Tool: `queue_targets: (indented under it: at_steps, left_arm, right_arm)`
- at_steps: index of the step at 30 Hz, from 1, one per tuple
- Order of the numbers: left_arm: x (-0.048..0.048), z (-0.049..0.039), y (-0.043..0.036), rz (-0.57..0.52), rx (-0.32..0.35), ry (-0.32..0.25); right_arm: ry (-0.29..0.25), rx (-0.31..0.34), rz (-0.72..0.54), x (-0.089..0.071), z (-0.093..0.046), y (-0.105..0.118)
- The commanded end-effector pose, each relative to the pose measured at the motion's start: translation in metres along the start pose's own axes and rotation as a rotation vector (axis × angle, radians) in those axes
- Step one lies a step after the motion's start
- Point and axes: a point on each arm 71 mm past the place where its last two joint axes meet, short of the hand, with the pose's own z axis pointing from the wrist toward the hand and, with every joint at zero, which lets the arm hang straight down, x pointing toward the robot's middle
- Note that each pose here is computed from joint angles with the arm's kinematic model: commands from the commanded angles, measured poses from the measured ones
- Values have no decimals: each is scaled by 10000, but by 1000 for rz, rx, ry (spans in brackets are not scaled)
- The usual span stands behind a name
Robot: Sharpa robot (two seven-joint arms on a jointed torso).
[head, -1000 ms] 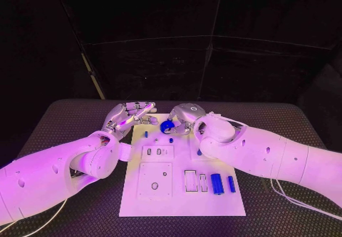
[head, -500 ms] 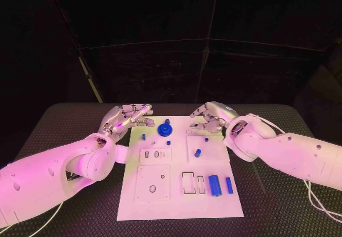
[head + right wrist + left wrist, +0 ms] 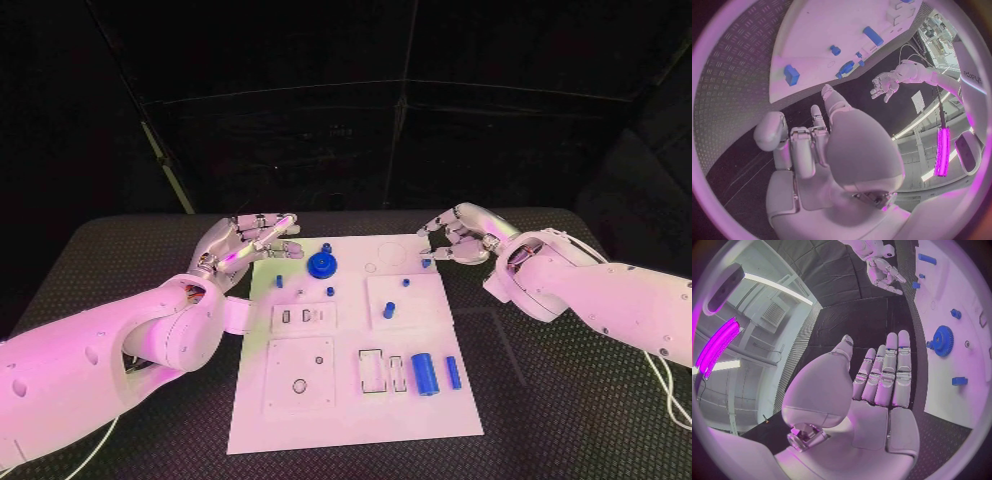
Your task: Assemble the parts on the task board
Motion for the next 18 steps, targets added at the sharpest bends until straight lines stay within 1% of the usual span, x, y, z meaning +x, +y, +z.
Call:
queue_targets:
  at_steps: [1, 7, 13, 18]
  left_arm:
    - [15, 7, -13, -6, 11, 14]
    - [15, 10, -10, -6, 11, 13]
    - [5, 12, -7, -4, 10, 11]
    - [-7, 13, -4, -2, 10, 8]
  right_arm:
    - [39, -15, 34, 35, -13, -44]
    - [58, 12, 24, 62, 1, -148]
    - [92, 32, 11, 113, 4, -224]
    - [101, 41, 8, 142, -6, -259]
